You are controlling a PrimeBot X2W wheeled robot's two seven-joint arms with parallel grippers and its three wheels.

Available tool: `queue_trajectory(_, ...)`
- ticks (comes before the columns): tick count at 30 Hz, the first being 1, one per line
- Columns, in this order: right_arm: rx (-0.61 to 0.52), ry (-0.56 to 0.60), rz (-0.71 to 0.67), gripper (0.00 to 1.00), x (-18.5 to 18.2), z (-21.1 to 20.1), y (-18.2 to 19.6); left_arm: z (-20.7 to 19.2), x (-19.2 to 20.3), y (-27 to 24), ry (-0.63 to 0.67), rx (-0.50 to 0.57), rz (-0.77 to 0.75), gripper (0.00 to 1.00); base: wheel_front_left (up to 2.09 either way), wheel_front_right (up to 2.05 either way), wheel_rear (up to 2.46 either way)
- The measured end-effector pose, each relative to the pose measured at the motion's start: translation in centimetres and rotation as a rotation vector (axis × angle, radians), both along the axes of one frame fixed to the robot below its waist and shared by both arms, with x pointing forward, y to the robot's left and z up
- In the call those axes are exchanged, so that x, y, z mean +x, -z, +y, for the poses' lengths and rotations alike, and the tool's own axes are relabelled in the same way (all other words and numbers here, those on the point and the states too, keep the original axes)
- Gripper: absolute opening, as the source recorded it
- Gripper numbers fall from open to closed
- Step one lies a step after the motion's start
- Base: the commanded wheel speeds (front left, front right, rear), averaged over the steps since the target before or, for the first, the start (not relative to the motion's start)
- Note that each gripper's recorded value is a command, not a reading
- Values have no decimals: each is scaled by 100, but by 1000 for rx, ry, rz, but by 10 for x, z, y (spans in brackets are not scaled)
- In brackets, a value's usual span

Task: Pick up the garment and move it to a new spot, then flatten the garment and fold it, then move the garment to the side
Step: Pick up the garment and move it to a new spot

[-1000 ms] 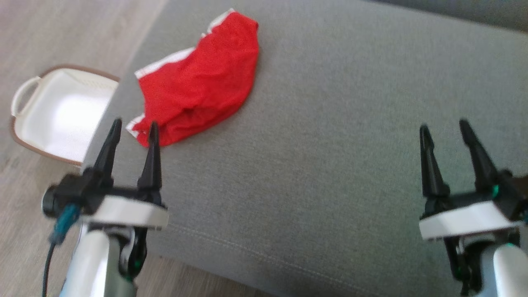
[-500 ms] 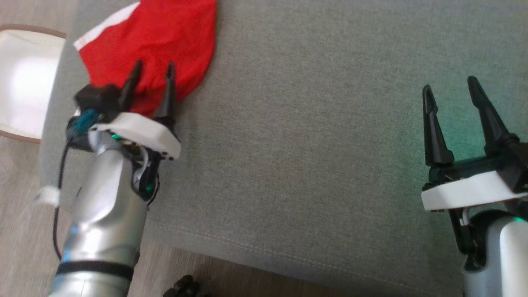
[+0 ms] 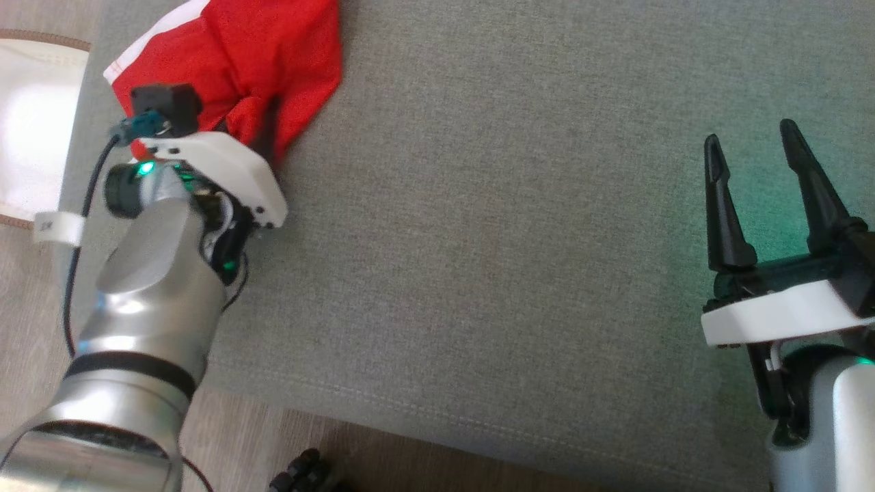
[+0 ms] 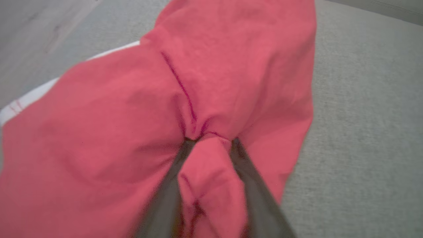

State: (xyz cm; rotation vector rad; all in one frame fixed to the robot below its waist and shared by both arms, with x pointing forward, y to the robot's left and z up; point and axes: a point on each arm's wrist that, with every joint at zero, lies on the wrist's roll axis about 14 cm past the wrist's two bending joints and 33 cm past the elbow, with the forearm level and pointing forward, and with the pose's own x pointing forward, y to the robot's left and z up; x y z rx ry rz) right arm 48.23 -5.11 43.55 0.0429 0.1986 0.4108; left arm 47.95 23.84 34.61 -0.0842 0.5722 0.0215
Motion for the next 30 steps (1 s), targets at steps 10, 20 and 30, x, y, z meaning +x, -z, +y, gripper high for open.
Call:
queue_trajectory(10,20,-1,-30,100,-3,2,-16,41,-3,-36,-20,186,-112,0,0,0,0)
queue_trajectory(20,63,13,-84,100,-23,-5,-48,38,-6,-138,-44,254,-467,0,0,0,0)
queue_trajectory(30,92,69,-143,100,-49,-28,-79,-6,-43,-187,20,178,-661,0,0,0,0)
